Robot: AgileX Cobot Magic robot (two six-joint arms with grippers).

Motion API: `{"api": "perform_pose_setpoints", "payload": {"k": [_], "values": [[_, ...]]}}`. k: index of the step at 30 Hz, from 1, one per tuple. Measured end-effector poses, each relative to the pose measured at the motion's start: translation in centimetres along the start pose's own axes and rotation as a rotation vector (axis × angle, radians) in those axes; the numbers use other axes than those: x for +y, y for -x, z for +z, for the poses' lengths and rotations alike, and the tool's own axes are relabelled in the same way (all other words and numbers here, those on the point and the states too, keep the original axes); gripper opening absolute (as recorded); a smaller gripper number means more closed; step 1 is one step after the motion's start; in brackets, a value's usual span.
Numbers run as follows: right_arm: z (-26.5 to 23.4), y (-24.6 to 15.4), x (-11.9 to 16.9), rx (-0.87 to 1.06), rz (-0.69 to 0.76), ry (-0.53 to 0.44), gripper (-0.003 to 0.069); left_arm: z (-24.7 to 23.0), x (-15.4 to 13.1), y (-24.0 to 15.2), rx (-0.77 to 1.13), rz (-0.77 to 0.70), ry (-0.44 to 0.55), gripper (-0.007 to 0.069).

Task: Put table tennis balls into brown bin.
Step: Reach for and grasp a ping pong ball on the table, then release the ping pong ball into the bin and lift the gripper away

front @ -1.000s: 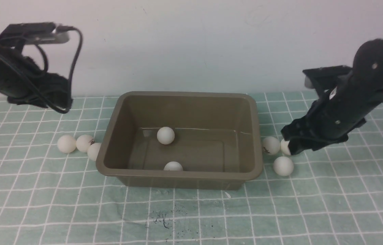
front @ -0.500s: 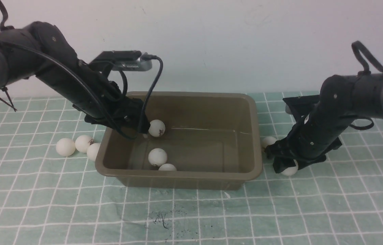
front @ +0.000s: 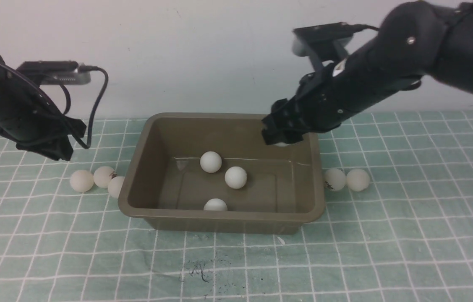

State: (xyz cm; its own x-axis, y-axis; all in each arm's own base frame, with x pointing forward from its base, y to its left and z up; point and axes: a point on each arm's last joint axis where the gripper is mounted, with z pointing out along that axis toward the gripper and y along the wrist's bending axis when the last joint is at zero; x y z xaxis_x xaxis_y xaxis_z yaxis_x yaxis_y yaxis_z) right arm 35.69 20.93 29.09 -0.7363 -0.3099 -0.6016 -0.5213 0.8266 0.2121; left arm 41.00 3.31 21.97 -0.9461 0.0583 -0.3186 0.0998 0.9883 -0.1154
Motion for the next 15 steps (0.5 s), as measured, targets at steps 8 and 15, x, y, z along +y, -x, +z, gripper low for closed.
{"api": "perform_pose_setpoints", "payload": {"k": [8,15], "values": [[-1.5,1.0,-2.6,0.065,0.011,-0.16,0.0593,5.0,0.3,-0.7,0.112,-0.018,-0.027,0.0602],[-5.0,0.1,-9.4,0.133,0.155,-0.321,0.0412,5.7,0.5,-0.8,0.128,-0.033,-0.025,0.0239]]}}
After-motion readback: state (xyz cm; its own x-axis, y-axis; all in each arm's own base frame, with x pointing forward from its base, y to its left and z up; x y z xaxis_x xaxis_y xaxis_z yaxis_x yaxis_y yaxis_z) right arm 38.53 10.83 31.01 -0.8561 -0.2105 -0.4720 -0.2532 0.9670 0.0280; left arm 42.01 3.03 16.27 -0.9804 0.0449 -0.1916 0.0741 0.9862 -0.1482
